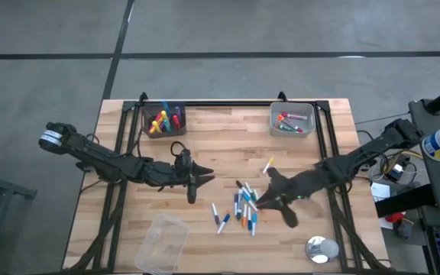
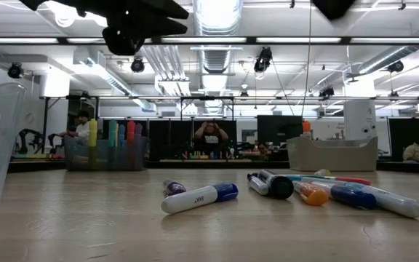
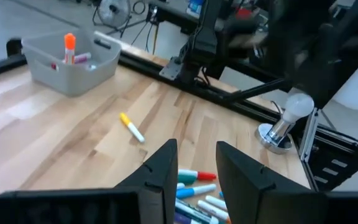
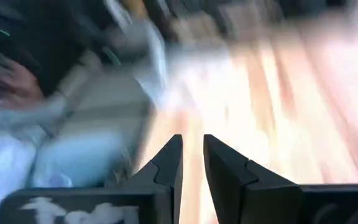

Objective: Pick & Place Markers
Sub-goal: Put the green marker pen into the gray bin

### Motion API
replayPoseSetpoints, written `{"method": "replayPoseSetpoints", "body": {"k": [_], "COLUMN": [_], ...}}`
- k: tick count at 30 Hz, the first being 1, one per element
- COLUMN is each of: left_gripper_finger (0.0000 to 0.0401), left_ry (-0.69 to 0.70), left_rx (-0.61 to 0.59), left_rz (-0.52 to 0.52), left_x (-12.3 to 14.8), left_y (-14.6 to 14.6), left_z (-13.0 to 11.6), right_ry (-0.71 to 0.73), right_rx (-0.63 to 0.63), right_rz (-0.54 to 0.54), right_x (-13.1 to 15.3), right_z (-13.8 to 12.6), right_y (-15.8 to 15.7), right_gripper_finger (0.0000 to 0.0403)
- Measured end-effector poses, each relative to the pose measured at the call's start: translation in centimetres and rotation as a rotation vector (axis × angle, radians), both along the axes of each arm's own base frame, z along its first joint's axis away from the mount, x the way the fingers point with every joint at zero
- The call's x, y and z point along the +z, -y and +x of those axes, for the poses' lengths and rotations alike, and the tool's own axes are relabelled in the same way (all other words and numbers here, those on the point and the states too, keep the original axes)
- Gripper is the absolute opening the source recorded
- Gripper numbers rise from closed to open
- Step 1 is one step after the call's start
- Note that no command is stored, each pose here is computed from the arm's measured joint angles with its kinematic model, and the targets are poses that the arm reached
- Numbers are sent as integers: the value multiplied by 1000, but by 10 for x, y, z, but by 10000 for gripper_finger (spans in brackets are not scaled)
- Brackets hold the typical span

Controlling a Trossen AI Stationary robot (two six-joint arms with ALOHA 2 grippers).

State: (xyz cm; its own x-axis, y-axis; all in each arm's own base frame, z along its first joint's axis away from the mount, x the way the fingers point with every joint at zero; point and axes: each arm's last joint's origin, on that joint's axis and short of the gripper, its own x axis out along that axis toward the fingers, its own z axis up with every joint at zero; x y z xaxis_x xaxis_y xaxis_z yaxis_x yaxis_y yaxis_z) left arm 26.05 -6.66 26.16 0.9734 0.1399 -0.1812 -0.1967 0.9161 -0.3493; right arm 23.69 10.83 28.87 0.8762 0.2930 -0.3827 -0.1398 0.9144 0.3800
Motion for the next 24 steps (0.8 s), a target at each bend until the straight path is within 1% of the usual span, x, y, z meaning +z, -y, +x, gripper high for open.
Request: {"method": "replayPoseSetpoints", "body": {"k": [1, 2, 4, 5, 6, 7, 9, 10, 13, 16, 19, 21, 24], "left_gripper_finger": [106, 106, 106, 106, 106, 106, 106, 106, 106, 106, 106, 106, 106], "left_ry": [-6, -11, -19, -26, -33, -37, -49, -52, -54, -61, -66, -76, -92], "left_rx": [2, 4, 6, 5, 0, -19, -61, -76, -109, -118, -117, -117, -119], "left_rz": [-11, -18, -26, -26, -34, -44, -57, -61, -68, -68, -67, -64, -61], "left_x": [-1, -2, -5, -6, -7, -7, -8, -9, -9, -9, -12, -14, -17], "left_y": [0, 0, 0, 0, 0, 0, 2, 2, 4, 4, 4, 4, 4], "left_z": [0, -1, -1, -2, -2, -2, -2, -2, -2, -2, -3, -3, -4], "right_ry": [-106, -172, -194, -195, -204, -209, -234, -253, -266, -430, -571, -627, -728], "right_rx": [-66, -142, -261, -282, -278, -234, -78, -19, 54, 151, 291, 364, 473], "right_rz": [12, -5, -69, -108, -159, -234, -413, -468, -527, -655, -796, -860, -935], "right_x": [-9, -18, -26, -31, -37, -43, -57, -63, -64, -73, -85, -91, -105], "right_z": [0, 1, 7, 10, 13, 17, 23, 27, 49, 69, 90, 104, 118], "right_y": [2, 5, 7, 7, 6, 3, -4, -6, -8, -6, -8, -12, -17], "right_gripper_finger": [63, 63, 63, 63, 63, 62, 59, 59, 61, 71, 85, 95, 106]}}
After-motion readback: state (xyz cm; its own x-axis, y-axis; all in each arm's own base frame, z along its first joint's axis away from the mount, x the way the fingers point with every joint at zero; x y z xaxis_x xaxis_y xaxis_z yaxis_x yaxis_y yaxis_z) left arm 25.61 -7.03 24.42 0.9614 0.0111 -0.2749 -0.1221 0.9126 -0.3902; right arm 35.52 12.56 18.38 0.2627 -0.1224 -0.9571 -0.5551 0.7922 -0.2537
